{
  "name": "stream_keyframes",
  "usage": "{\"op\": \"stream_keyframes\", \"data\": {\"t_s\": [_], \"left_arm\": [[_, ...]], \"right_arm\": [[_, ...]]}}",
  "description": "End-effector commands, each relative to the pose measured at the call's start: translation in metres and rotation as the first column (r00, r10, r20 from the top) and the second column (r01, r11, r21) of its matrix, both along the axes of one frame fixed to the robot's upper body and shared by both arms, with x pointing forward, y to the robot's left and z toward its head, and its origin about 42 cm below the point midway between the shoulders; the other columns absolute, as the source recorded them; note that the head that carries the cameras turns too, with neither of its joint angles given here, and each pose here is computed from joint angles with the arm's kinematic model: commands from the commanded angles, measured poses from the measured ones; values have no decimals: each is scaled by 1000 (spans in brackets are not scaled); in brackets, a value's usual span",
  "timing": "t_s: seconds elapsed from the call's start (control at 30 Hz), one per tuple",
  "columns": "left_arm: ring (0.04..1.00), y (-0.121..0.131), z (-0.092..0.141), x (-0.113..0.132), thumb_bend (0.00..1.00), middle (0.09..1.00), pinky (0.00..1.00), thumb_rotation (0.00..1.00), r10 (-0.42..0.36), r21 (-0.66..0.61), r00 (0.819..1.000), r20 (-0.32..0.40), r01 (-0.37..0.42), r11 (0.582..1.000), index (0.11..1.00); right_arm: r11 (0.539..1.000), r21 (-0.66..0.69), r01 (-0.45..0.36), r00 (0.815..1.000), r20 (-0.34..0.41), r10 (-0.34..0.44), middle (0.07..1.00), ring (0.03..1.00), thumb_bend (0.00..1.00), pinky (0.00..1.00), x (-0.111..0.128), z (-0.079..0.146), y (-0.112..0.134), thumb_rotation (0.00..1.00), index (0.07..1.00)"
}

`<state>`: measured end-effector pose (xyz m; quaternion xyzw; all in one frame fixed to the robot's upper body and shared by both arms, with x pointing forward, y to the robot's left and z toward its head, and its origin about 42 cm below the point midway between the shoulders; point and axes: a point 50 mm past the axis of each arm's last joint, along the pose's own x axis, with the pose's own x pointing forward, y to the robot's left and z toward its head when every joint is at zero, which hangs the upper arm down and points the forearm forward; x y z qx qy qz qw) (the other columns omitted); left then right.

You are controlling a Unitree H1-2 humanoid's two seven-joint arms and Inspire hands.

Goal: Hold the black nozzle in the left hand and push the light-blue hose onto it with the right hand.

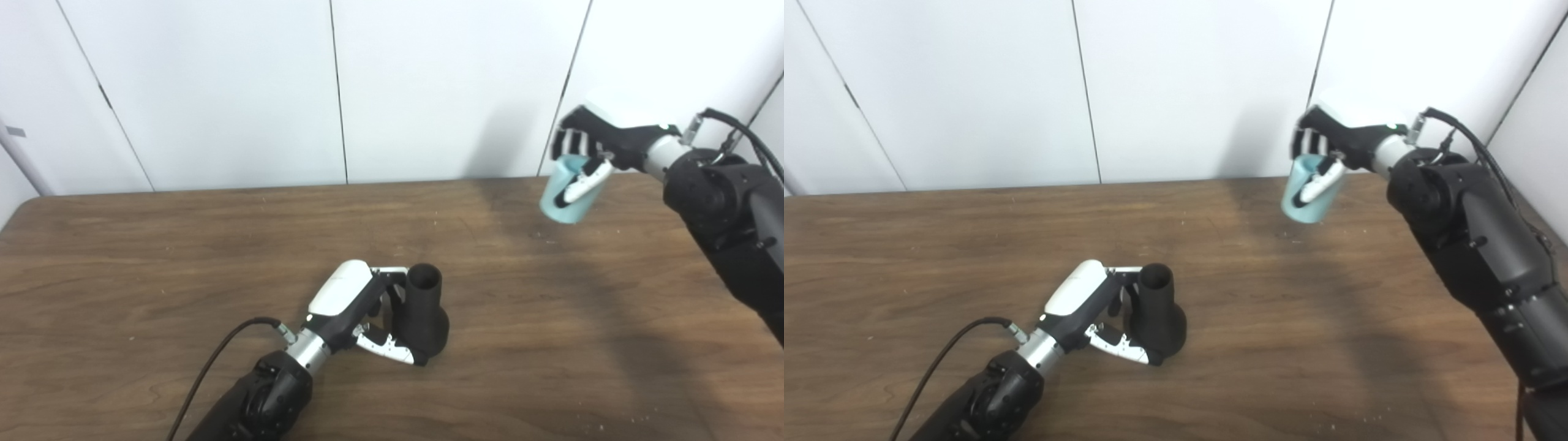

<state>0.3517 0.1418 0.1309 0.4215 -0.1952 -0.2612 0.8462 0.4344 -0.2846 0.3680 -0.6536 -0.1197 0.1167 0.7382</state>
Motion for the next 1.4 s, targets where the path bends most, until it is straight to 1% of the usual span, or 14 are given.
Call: {"op": "stream_keyframes", "data": {"t_s": [0.0, 0.1, 0.27, 0.37, 0.5, 0.6, 0.7, 0.8, 0.93, 1.1, 1.37], "left_arm": [[414, 29, -57, -18, 516, 467, 406, 80, 98, 271, 977, -192, -44, 962, 488], [420, 27, -57, -17, 516, 477, 406, 80, 97, 266, 977, -189, -44, 963, 488], [412, 24, -55, -16, 517, 468, 406, 80, 96, 254, 977, -190, -45, 966, 488], [393, 24, -54, -16, 518, 447, 401, 80, 97, 248, 977, -191, -47, 968, 488], [383, 24, -54, -15, 518, 440, 398, 79, 98, 241, 976, -196, -49, 969, 488], [380, 23, -54, -15, 518, 438, 398, 79, 98, 236, 975, -198, -50, 970, 488], [372, 23, -54, -14, 518, 431, 392, 79, 98, 233, 975, -198, -50, 971, 488], [370, 24, -53, -15, 518, 429, 391, 79, 97, 233, 975, -198, -50, 971, 488], [370, 24, -52, -15, 518, 429, 391, 78, 96, 238, 976, -194, -48, 970, 488], [370, 24, -51, -15, 518, 429, 391, 78, 94, 241, 977, -189, -46, 969, 487], [365, 23, -51, -15, 518, 426, 380, 77, 95, 243, 977, -191, -46, 969, 487]], "right_arm": [[998, 20, -65, 992, 109, 62, 366, 290, 519, 227, -8, 46, 15, 131, 483], [990, 32, -138, 984, 117, 133, 348, 269, 517, 198, -23, 56, 39, 129, 483], [970, 63, -237, 968, 99, 230, 338, 251, 514, 178, -38, 67, 64, 123, 482], [960, 75, -270, 961, 84, 264, 351, 259, 514, 178, -44, 71, 71, 123, 482], [946, 92, -311, 950, 59, 306, 381, 299, 514, 209, -52, 78, 80, 124, 483], [935, 110, -337, 942, 46, 334, 351, 261, 514, 186, -55, 84, 85, 124, 484], [926, 133, -354, 935, 38, 353, 319, 224, 515, 154, -56, 86, 88, 123, 482], [922, 146, -360, 933, 30, 359, 314, 220, 515, 149, -56, 85, 90, 123, 482], [918, 161, -363, 931, 18, 365, 332, 240, 515, 167, -59, 81, 93, 123, 482], [911, 184, -370, 927, 3, 376, 332, 241, 515, 169, -60, 74, 96, 122, 481], [921, 146, -361, 929, -30, 369, 340, 264, 515, 196, -63, 67, 106, 123, 481]]}}
